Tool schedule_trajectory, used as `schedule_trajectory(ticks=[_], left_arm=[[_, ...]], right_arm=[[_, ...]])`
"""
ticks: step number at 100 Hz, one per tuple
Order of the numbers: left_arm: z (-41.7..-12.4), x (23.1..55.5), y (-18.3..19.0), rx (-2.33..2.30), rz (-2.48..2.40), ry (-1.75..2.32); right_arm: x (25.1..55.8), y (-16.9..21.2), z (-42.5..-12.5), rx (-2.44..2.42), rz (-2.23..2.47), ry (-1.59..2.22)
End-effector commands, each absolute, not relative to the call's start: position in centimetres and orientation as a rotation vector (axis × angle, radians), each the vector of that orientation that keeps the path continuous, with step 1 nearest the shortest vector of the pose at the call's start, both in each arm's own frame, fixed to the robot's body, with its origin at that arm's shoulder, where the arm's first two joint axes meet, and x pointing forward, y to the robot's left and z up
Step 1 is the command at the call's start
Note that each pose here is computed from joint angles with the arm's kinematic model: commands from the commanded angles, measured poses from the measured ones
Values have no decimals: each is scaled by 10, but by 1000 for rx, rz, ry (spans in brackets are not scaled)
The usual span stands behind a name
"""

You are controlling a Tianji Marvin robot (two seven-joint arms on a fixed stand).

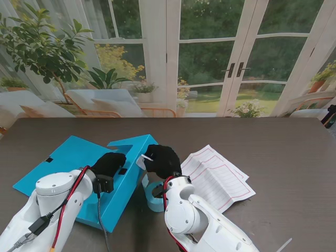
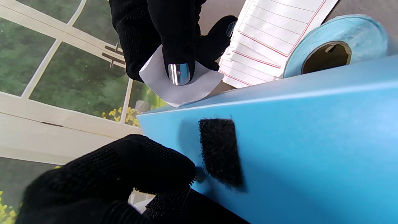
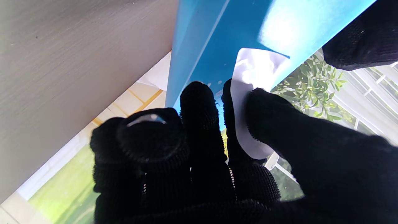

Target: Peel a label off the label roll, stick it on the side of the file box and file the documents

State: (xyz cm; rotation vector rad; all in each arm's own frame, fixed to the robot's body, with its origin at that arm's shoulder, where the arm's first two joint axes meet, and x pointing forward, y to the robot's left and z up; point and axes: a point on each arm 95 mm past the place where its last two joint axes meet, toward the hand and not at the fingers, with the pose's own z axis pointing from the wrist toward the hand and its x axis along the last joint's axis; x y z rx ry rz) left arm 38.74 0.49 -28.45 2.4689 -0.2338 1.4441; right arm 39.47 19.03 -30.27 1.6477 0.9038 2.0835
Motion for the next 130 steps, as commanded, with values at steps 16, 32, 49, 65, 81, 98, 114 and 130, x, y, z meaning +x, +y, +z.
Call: schedule_trajectory(ticks=[16,32,49,65,81,98,114,130], left_arm=[[-280,385,0,2433,1443,-252],[-280,385,0,2429,1441,-254],[-280,385,0,2424,1441,-256],[-280,385,0,2415,1443,-256],[-280,385,0,2409,1446,-254],[-279,384,0,2401,1448,-251],[-279,385,1,2390,1450,-255],[-279,385,1,2377,1448,-265]], right_arm=[[389,197,-302,1666,2097,914],[389,198,-302,1663,2095,917],[390,197,-304,1665,2080,932],[389,197,-306,1664,2067,943],[389,197,-307,1662,2064,947],[388,198,-307,1658,2060,950],[387,200,-308,1652,2056,957],[385,202,-309,1653,2052,955]])
